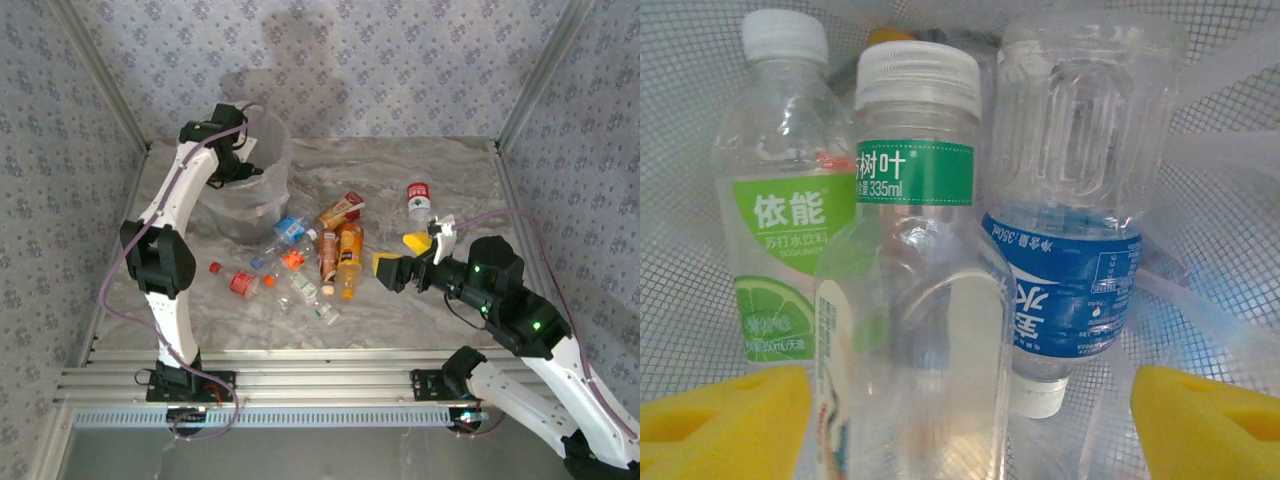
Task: Put the plastic bottles in the bin
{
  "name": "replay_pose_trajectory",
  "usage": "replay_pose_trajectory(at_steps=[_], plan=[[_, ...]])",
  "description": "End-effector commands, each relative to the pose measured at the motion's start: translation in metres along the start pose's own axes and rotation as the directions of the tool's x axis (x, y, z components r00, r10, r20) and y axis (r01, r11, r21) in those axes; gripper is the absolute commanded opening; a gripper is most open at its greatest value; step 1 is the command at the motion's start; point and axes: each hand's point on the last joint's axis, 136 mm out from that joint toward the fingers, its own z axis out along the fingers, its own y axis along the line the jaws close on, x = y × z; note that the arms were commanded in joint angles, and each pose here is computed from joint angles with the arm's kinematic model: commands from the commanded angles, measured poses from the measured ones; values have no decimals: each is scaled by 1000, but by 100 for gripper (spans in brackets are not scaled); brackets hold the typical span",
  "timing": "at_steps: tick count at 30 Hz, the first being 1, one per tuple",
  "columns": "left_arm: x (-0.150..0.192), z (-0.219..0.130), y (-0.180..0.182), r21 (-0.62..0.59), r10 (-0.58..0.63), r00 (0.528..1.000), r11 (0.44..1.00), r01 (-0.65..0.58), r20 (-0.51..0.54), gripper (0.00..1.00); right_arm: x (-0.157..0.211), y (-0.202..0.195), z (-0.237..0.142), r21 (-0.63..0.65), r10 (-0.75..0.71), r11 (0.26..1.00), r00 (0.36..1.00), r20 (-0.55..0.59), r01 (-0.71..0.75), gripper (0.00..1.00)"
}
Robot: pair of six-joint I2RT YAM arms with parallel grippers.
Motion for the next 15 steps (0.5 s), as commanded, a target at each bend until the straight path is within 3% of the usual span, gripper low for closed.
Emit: replay_pose_trajectory(at_steps=[1,8,15], plan=[[-10,-44,5,-10,-35,994,999,36,105,84,-5,0,-1,7,-1,1000,1000,8,1,100],[-19,-95,-5,64,-90,964,995,77,250,85,-2,-6,5,29,13,999,1000,-5,-13,100],[-22,-171,-11,142,-149,871,986,92,468,100,8,-32,11,157,64,986,998,-14,-61,100]])
